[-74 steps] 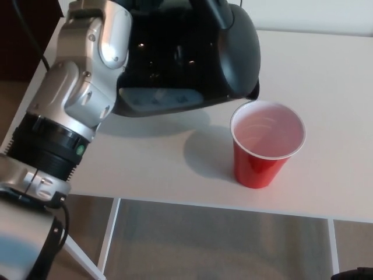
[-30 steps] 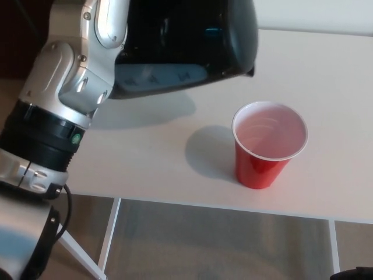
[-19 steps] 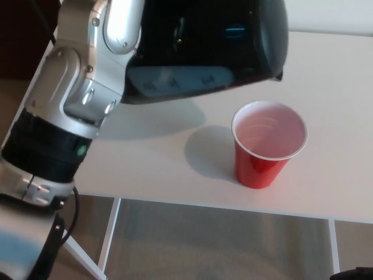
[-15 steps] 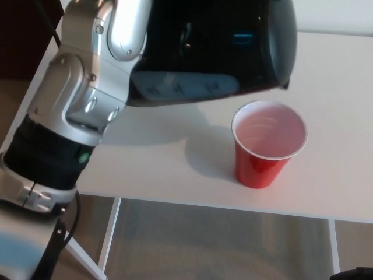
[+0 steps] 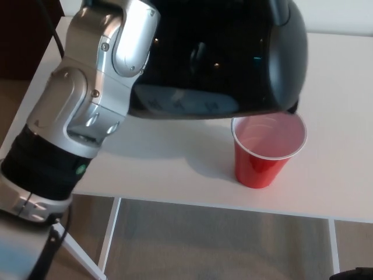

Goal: The robot walk towards a table in front and uses its left hand to pick up the pot from the base and pour water to the cup on the right hand side

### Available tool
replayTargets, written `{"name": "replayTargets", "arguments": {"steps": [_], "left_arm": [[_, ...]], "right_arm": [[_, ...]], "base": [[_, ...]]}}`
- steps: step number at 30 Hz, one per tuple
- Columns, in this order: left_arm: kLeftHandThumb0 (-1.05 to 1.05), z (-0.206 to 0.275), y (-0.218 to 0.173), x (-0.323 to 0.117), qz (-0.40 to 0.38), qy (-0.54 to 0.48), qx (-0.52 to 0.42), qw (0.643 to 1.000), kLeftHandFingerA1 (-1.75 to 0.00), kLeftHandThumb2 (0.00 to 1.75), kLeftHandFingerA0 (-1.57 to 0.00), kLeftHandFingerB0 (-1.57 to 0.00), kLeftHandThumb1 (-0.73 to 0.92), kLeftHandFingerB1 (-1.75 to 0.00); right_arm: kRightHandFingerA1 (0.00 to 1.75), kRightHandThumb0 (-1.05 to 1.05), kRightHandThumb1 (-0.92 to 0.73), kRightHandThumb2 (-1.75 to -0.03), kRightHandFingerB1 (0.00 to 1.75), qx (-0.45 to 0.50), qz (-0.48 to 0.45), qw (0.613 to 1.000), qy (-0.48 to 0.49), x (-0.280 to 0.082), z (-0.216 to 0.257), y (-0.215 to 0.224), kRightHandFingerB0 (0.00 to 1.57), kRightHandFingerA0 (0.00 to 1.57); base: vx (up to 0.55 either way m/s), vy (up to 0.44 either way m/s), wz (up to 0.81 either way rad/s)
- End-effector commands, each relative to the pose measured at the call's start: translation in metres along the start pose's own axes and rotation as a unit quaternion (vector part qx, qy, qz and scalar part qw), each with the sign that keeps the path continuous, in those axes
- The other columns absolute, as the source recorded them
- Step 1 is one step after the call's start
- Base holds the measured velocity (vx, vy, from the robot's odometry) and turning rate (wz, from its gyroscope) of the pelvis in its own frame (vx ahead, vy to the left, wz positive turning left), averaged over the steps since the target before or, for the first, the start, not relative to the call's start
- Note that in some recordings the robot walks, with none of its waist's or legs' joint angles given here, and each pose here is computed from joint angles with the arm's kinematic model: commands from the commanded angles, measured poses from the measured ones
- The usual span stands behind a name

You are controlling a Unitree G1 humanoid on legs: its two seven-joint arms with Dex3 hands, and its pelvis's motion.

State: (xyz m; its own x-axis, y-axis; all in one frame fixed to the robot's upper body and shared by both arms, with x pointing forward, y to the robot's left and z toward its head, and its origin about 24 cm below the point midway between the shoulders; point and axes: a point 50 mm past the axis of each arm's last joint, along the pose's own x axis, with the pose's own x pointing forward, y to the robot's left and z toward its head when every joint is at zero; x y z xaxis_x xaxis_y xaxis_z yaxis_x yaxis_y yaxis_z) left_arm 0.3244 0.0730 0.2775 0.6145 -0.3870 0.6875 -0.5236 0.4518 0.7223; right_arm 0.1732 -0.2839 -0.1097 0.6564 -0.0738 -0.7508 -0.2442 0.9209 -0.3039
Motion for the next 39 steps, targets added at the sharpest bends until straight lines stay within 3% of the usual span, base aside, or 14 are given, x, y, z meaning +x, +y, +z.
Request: {"name": "replayTargets", "arguments": {"steps": [1, 7, 18, 19, 20, 21, 28, 33, 39], "left_arm": [[-0.30, 0.004, 0.009, 0.006, 0.061, -0.081, 0.083, 0.991, -1.54, 0.56, -1.01, -0.90, 0.53, -0.53], [-0.29, -0.004, 0.008, 0.009, 0.077, -0.102, 0.128, 0.984, -1.58, 0.55, -0.94, -0.88, 0.52, -0.65], [-0.35, -0.012, 0.009, 0.017, 0.090, -0.119, 0.154, 0.977, -1.49, 0.56, -1.00, -0.89, 0.53, -0.49], [-0.35, -0.012, 0.009, 0.017, 0.089, -0.127, 0.162, 0.974, -1.48, 0.56, -1.00, -0.88, 0.53, -0.49], [-0.35, -0.012, 0.010, 0.017, 0.090, -0.132, 0.166, 0.973, -1.48, 0.56, -1.00, -0.88, 0.53, -0.49], [-0.34, -0.012, 0.009, 0.017, 0.090, -0.135, 0.169, 0.972, -1.48, 0.56, -1.00, -0.88, 0.52, -0.49], [-0.38, -0.009, 0.006, 0.013, 0.092, -0.164, 0.163, 0.969, -1.51, 0.55, -1.07, -0.88, 0.51, -0.48], [-0.38, -0.006, 0.007, 0.013, 0.099, -0.176, 0.163, 0.966, -1.52, 0.55, -0.98, -0.88, 0.50, -0.48], [-0.40, -0.002, 0.009, 0.014, 0.085, -0.193, 0.174, 0.962, -1.51, 0.56, -1.13, -0.85, 0.52, -0.48]], "right_arm": [[0.61, -0.68, -0.48, -0.55, 0.55, -0.003, -0.002, 1.000, 0.002, -0.002, -0.003, -0.006, 0.65, 0.92], [0.61, -0.69, -0.48, -0.54, 0.55, -0.006, -0.005, 1.000, 0.004, -0.001, -0.001, -0.005, 0.66, 0.95], [0.62, -0.66, -0.46, -0.54, 0.56, -0.001, -0.007, 1.000, 0.000, 0.000, 0.002, -0.006, 0.67, 0.95], [0.73, -0.65, -0.31, -0.86, 0.67, 0.002, -0.007, 1.000, -0.002, 0.000, 0.003, -0.006, 0.62, 0.88], [0.73, -0.65, -0.31, -0.86, 0.67, 0.003, -0.007, 1.000, -0.002, 0.001, 0.004, -0.006, 0.62, 0.88], [0.62, -0.66, -0.45, -0.54, 0.57, 0.002, -0.007, 1.000, -0.002, 0.001, 0.004, -0.006, 0.69, 0.96], [0.62, -0.68, -0.46, -0.54, 0.57, -0.004, -0.005, 1.000, -0.001, 0.000, 0.001, -0.005, 0.68, 0.95], [0.62, -0.68, -0.46, -0.54, 0.56, -0.002, -0.003, 1.000, -0.002, 0.000, 0.002, -0.006, 0.66, 0.94], [0.62, -0.66, -0.45, -0.54, 0.56, -0.005, -0.007, 1.000, -0.001, 0.001, 0.004, -0.007, 0.67, 0.96]], "base": [[0.00, 0.000, 0.00], [0.00, 0.000, 0.00], [0.00, 0.000, 0.00], [0.00, 0.000, 0.00], [0.00, 0.000, 0.00], [0.00, 0.000, 0.00], [0.00, 0.000, 0.00], [0.00, 0.000, 0.00], [0.00, 0.000, 0.00]]}}
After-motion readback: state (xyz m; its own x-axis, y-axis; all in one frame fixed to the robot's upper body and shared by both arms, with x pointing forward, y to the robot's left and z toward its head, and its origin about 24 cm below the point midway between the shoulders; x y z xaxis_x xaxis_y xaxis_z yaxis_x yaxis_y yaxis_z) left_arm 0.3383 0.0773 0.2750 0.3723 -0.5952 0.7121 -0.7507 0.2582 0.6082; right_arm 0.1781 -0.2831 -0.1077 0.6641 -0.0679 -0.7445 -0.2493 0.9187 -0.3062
